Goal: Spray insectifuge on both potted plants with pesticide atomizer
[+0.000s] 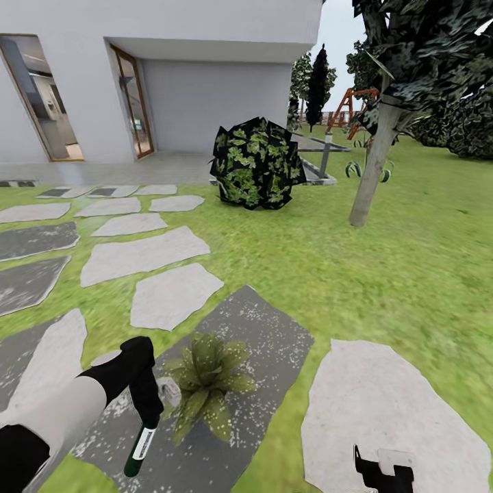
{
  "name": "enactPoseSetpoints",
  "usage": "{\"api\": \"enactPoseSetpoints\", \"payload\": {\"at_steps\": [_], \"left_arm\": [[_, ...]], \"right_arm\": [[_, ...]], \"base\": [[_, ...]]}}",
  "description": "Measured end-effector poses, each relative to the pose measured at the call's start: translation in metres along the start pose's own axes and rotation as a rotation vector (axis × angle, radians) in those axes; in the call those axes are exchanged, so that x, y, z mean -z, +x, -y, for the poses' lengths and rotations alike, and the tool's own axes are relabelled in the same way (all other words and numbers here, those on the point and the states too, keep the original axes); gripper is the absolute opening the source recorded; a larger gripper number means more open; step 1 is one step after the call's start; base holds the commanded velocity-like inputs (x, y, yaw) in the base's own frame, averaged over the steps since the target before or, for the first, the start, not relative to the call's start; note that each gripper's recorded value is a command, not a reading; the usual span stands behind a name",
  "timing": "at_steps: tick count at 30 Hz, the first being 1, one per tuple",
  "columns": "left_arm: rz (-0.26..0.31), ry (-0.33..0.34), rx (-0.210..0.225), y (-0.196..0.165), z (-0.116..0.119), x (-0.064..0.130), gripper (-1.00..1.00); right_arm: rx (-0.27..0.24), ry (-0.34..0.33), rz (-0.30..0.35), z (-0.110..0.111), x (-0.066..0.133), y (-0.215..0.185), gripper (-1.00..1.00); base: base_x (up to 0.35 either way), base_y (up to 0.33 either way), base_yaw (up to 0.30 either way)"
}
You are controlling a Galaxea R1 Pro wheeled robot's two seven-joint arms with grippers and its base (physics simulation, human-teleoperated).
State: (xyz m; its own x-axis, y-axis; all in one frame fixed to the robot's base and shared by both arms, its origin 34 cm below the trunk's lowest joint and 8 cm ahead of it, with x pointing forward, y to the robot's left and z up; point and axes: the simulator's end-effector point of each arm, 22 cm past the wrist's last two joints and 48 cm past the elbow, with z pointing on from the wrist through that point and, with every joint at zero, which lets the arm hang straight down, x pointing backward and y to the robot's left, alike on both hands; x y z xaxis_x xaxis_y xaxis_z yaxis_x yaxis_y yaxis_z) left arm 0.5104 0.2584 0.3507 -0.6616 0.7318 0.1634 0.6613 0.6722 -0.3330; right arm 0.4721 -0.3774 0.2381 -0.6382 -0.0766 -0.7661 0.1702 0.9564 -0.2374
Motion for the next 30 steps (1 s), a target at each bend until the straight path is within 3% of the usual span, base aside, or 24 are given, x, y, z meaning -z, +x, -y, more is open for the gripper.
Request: {"api": "enactPoseSetpoints", "payload": {"at_steps": [4,8,17,24,30], "left_arm": [[0.03,0.017,0.013,-0.002,-0.001,0.003,-1.0],[0.09,0.042,-0.03,-0.006,-0.004,0.006,-1.0],[0.075,0.063,-0.02,0.004,-0.004,-0.003,-1.0],[0.087,0.065,-0.035,-0.005,0.002,-0.002,-1.0],[0.088,0.067,-0.032,-0.005,0.002,-0.002,-1.0]], "right_arm": [[0.0,0.0,0.0,0.0,0.0,0.0,1.0],[0.0,-0.001,0.0,0.0,0.0,0.0,1.0],[0.0,-0.001,0.0,0.0,0.0,0.0,1.0],[0.0,0.0,0.0,0.0,0.0,0.0,1.0],[0.0,-0.001,0.0,-0.001,0.0,0.0,1.0]], "base": [[0.0,0.0,-0.251],[0.0,0.0,-0.075],[0.0,0.0,-0.003],[0.0,0.014,0.0],[0.018,0.273,-0.018]]}}
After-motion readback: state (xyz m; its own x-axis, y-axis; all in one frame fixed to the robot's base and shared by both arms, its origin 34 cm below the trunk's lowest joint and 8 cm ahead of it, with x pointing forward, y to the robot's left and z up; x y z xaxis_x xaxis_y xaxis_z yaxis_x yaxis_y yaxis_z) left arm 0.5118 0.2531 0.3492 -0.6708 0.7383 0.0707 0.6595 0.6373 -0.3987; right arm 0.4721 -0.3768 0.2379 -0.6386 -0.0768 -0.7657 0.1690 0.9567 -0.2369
